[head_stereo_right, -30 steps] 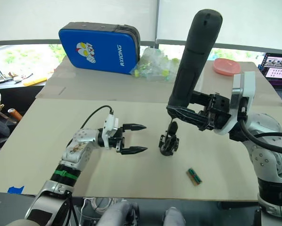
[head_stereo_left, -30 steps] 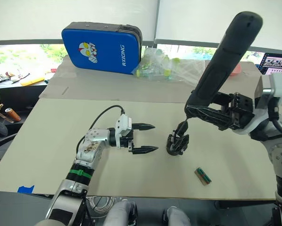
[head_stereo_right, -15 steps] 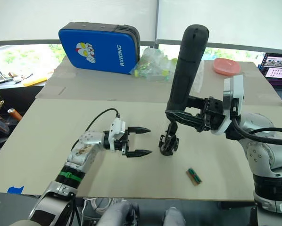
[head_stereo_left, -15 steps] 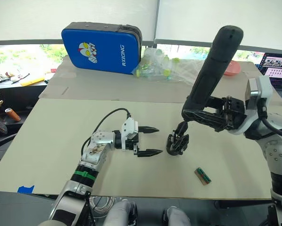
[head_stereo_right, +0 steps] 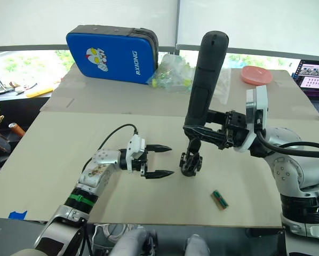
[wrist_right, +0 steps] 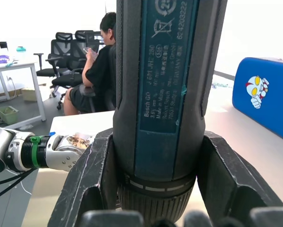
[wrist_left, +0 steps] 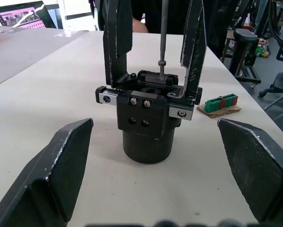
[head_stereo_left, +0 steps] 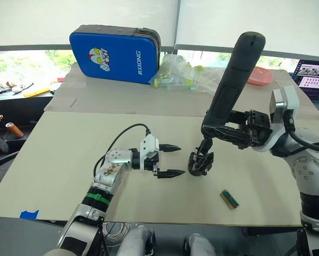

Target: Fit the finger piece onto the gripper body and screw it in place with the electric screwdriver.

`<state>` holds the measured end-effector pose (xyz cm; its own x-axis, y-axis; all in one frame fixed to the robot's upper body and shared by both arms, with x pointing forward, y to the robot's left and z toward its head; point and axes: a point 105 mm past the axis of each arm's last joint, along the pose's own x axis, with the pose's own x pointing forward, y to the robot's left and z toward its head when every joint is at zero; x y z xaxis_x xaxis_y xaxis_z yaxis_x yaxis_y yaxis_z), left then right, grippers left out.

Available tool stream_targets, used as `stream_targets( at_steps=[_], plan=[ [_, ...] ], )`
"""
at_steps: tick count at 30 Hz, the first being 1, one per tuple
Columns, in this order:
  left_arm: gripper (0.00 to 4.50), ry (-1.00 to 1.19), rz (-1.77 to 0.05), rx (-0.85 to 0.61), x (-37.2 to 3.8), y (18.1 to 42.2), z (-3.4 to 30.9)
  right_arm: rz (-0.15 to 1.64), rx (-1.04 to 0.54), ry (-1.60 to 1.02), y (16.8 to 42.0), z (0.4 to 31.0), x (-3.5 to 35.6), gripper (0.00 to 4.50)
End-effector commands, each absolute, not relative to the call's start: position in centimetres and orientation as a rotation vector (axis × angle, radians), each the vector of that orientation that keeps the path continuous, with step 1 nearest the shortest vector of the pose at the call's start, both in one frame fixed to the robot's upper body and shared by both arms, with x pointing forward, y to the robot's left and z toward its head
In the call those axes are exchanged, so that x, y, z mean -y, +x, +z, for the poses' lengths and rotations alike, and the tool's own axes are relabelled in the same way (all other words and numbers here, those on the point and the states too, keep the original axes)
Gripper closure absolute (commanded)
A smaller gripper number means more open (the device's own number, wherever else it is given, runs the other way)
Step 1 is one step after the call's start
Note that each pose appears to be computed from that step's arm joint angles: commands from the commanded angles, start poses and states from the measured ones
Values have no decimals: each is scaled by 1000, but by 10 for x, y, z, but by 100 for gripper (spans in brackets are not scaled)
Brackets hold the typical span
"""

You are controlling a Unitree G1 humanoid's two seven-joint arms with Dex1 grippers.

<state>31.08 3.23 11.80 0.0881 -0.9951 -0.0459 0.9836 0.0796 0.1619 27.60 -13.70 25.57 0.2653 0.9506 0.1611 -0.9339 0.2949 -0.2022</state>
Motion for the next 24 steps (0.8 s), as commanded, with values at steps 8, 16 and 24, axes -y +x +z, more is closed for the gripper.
stream_targets(
  at_steps=[8,16,24],
  plan=[
    [0,190,-1491,120,-29,309,124,1300,310,-90,271,268,137,256],
    [0,190,-1493,117,-29,308,124,1299,300,-91,271,266,138,256],
    [0,189,-1492,115,-29,308,123,1298,295,-94,271,263,138,256]
  ],
)
